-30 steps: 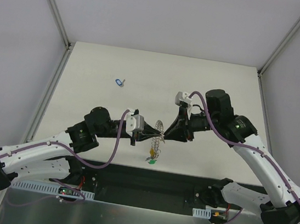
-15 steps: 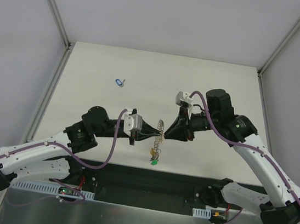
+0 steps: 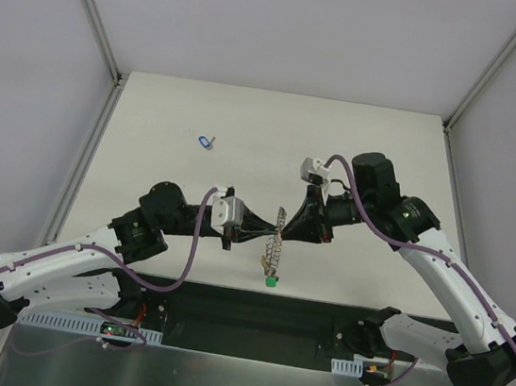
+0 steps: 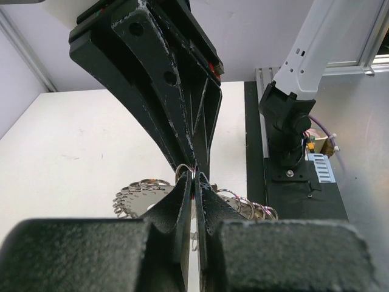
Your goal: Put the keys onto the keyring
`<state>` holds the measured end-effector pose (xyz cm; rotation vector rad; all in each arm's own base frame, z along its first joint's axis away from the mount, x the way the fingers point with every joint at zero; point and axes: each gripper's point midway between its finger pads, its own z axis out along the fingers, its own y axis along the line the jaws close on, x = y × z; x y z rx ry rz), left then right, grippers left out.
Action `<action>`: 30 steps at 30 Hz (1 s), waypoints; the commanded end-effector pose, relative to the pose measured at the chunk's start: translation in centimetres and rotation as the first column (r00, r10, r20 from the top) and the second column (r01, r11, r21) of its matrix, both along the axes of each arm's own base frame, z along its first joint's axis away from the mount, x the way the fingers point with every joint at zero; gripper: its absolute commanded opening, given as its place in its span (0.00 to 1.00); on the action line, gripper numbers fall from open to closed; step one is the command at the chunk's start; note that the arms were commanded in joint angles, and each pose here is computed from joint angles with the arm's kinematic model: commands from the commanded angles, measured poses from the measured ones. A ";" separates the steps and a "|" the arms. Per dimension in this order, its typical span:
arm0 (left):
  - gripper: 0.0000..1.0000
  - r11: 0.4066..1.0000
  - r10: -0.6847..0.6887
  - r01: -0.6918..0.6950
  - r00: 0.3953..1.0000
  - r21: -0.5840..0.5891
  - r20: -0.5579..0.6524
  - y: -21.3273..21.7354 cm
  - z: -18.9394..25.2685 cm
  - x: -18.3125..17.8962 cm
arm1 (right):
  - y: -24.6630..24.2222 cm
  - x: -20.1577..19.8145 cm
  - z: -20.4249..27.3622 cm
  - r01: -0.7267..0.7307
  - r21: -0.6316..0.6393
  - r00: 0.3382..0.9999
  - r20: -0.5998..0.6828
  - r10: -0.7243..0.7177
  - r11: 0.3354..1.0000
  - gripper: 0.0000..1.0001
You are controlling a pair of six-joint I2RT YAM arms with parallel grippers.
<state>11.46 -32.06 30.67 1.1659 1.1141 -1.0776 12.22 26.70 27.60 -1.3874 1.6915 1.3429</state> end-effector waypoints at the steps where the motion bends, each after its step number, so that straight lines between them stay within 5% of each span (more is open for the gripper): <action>1: 0.00 0.992 -0.030 0.042 0.994 -0.116 0.102 0.1 4.8 -0.8 | 0.2 -0.3 2.3 -0.052 0.064 0.998 0.051 0.048 0.997 0.14; 17: 0.00 0.993 -0.021 0.032 0.995 -0.110 0.098 0.0 4.5 -0.5 | 0.0 -1.0 3.2 -0.067 0.085 0.996 0.065 0.062 0.994 0.20; 25: 0.00 0.995 -0.017 0.027 0.994 -0.095 0.106 0.1 4.3 -0.4 | -0.1 -0.9 3.0 -0.055 0.072 0.997 0.060 0.051 0.996 0.01; 30: 0.00 1.000 0.012 -0.009 0.995 -0.030 0.103 0.3 2.8 0.2 | -0.5 -0.9 3.5 -0.041 0.064 0.997 0.071 0.036 0.997 0.01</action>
